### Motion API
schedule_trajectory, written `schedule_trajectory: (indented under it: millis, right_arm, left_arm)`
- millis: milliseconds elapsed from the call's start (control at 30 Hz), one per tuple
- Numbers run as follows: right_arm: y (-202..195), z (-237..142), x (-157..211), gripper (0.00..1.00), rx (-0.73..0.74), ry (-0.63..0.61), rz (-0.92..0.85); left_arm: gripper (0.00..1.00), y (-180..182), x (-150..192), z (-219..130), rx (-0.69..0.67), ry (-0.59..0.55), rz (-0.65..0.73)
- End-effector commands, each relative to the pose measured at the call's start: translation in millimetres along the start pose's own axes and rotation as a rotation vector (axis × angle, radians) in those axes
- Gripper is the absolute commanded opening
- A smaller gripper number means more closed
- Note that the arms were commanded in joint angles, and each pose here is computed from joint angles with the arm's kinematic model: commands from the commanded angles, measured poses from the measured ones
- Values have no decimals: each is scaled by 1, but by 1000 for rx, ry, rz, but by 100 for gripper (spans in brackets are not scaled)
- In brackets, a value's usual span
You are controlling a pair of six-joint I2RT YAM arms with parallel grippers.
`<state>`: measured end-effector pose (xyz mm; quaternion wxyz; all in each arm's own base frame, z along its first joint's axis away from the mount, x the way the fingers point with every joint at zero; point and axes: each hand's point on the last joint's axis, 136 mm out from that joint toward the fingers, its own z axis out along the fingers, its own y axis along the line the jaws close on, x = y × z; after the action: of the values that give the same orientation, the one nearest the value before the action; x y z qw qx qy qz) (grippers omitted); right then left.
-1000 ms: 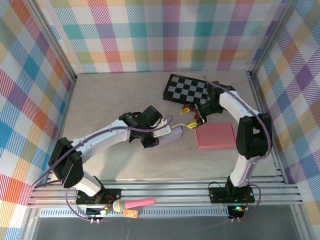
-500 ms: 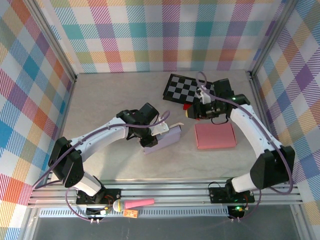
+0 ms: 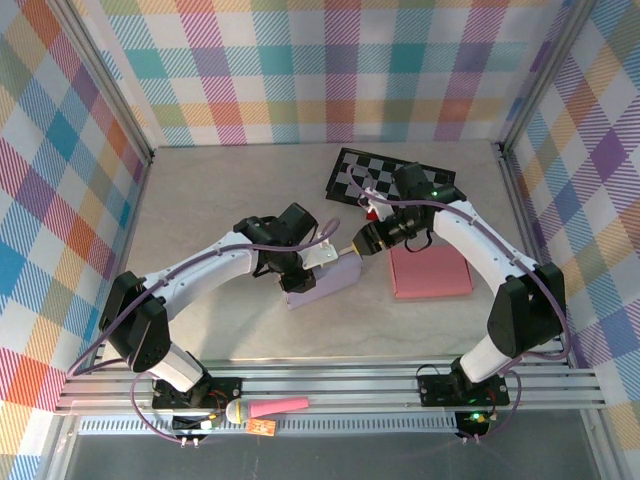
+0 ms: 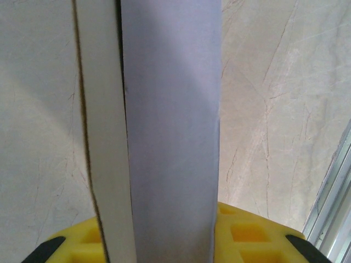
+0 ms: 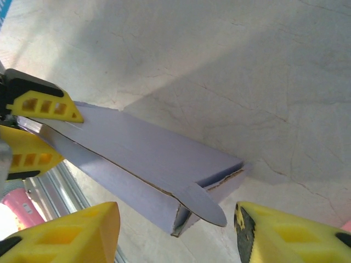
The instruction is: Fold the paper box
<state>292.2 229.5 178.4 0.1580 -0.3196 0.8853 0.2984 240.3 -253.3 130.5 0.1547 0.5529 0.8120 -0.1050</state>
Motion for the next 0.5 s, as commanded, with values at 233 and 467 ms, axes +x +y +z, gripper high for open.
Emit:
schedule_trajectory:
  millis: [233,467]
  right_arm:
    - [1,12,3,56,59,74,-93]
    - [-18,23,13,52,174,136,-107]
  left_arm:
    - [24,-2,0,3,44,12,-29]
    - [24,-1,0,4,45,10,-32]
